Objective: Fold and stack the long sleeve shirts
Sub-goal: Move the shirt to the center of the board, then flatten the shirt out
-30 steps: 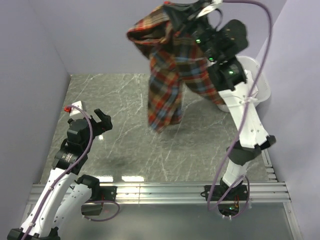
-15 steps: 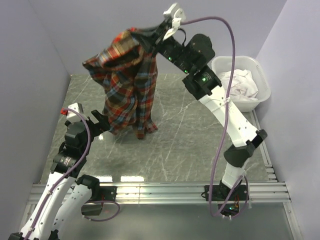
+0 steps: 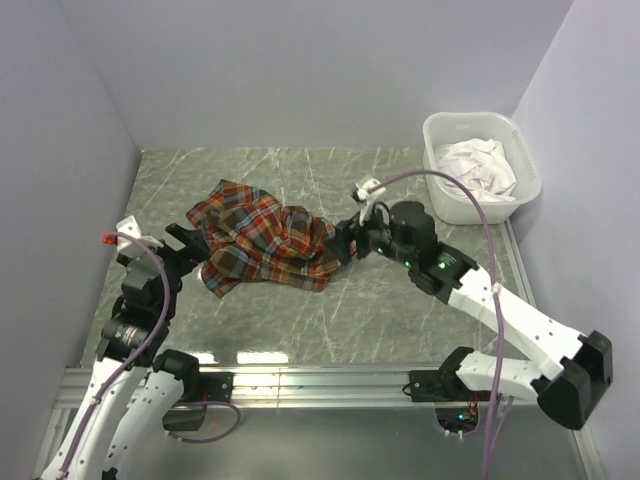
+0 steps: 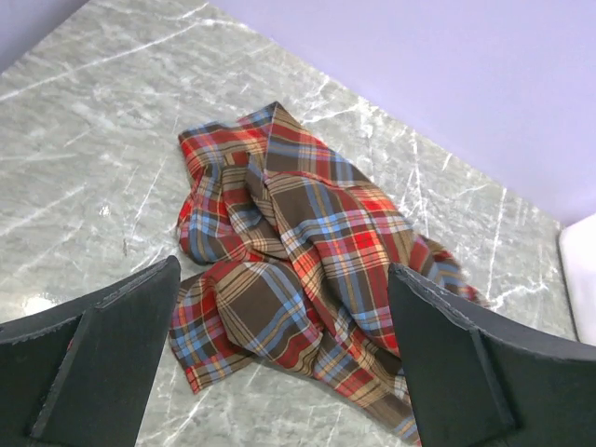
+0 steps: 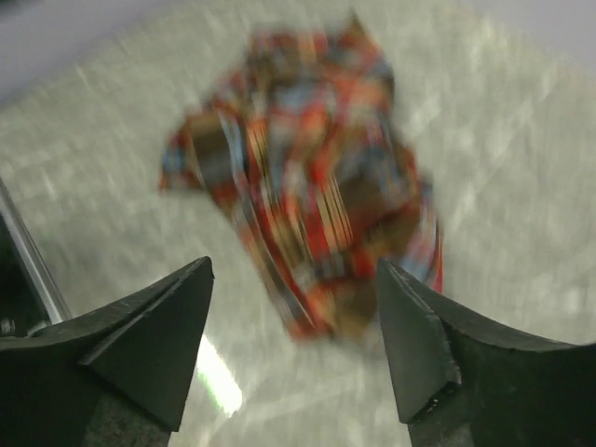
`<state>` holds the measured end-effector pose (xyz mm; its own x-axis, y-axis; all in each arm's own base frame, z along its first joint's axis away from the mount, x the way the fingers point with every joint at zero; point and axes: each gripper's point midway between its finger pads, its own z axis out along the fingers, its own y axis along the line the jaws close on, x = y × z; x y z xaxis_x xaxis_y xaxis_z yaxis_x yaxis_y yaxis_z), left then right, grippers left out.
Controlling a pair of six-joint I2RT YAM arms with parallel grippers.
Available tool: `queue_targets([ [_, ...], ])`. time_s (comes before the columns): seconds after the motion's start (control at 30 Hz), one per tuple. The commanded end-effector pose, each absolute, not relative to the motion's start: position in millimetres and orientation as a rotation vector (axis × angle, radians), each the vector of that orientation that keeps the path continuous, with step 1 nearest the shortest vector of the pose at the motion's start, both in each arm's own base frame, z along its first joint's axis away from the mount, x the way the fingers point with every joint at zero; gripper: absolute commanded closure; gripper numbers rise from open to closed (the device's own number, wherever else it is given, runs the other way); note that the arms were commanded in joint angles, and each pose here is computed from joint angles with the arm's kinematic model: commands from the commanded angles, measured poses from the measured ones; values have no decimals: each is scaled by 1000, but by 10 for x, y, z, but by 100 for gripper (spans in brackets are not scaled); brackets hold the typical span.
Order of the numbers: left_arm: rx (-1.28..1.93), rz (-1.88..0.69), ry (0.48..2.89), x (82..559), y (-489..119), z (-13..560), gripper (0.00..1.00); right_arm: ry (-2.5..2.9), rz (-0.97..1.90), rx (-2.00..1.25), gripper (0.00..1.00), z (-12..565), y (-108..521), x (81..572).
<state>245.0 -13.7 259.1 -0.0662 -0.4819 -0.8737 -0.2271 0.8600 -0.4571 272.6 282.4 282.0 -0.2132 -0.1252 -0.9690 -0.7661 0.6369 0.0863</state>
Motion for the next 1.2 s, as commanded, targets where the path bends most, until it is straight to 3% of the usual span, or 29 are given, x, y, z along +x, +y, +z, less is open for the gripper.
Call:
queue_targets([
  [0.0, -618, -246, 1657, 2554, -165, 2644, 1, 1840, 602, -535, 20, 2551, 2462, 2707],
  [0.3, -671, -327, 1954, 3100, -609, 2093, 2, 2022, 692, -487, 18, 2051, 2732, 2831],
  [0.57, -818, -429, 2033, 4034, -327, 1816, 8, 2191, 592, -485, 20, 1568, 2931, 3106],
  [0.6, -803, -440, 2010, 4200, -304, 1983, 8, 2214, 590, -448, 19, 1502, 2908, 3113],
  [0.8, -812, -423, 2107, 4888, -119, 1729, 13, 2261, 675, -434, 20, 1324, 3001, 3002],
  [1.0, -853, -479, 2215, 5191, -171, 1186, 14, 2342, 642, -446, 22, 1013, 3042, 3046],
  [1.1, -893, -530, 2252, 5147, -258, 915, 19, 2379, 636, -433, 22, 839, 3052, 3113],
  [1.17, -936, -561, 2255, 5072, -299, 834, 33, 2414, 634, -400, 25, 712, 3026, 3219],
])
